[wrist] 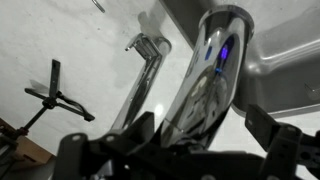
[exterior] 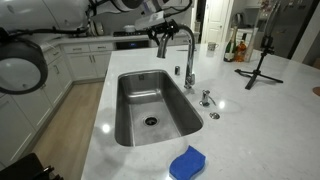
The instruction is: Slide the spout to the right then to the left
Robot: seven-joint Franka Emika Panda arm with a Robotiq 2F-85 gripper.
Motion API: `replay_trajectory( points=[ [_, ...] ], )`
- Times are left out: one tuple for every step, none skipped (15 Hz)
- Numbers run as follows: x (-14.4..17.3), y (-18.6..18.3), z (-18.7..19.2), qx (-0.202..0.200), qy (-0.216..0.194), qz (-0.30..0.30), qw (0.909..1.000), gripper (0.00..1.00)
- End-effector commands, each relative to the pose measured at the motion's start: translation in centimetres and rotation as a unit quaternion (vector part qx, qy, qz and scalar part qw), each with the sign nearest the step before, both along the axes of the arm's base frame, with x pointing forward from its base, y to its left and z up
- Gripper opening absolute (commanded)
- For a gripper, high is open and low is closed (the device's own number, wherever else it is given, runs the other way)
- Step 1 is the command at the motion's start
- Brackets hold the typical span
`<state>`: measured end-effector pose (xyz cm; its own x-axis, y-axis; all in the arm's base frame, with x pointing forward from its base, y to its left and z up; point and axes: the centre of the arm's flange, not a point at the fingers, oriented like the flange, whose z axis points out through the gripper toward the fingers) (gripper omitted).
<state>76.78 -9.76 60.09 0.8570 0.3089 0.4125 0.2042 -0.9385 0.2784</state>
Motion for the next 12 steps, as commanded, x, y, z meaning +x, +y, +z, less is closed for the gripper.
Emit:
replay_trajectory(
  points=[
    [5.7, 2.3, -3.8, 0.019, 0.005, 0.031, 0.9993, 1.00],
    [5.8, 3.0, -4.0, 0.021, 0.006, 0.037, 0.9991, 1.00],
    [6.1, 3.6, -4.4, 0.023, 0.008, 0.041, 0.9989, 1.00],
    [6.3, 3.9, -5.1, 0.021, 0.015, 0.043, 0.9988, 1.00],
    [6.6, 4.0, -6.4, 0.019, 0.024, 0.042, 0.9986, 1.00],
    [2.3, 4.4, -5.5, 0.020, 0.023, 0.037, 0.9989, 1.00],
    [2.8, 4.4, -7.0, 0.021, 0.031, 0.037, 0.9986, 1.00],
    [3.1, 4.3, -8.1, 0.021, 0.034, 0.038, 0.9985, 1.00],
    [3.3, 4.3, -8.7, 0.021, 0.036, 0.038, 0.9984, 1.00],
    [3.3, 4.3, -8.8, 0.021, 0.037, 0.038, 0.9984, 1.00],
    [3.3, 4.3, -8.7, 0.021, 0.035, 0.038, 0.9984, 1.00],
    [3.3, 4.3, -8.5, 0.021, 0.034, 0.038, 0.9985, 1.00]
  ],
)
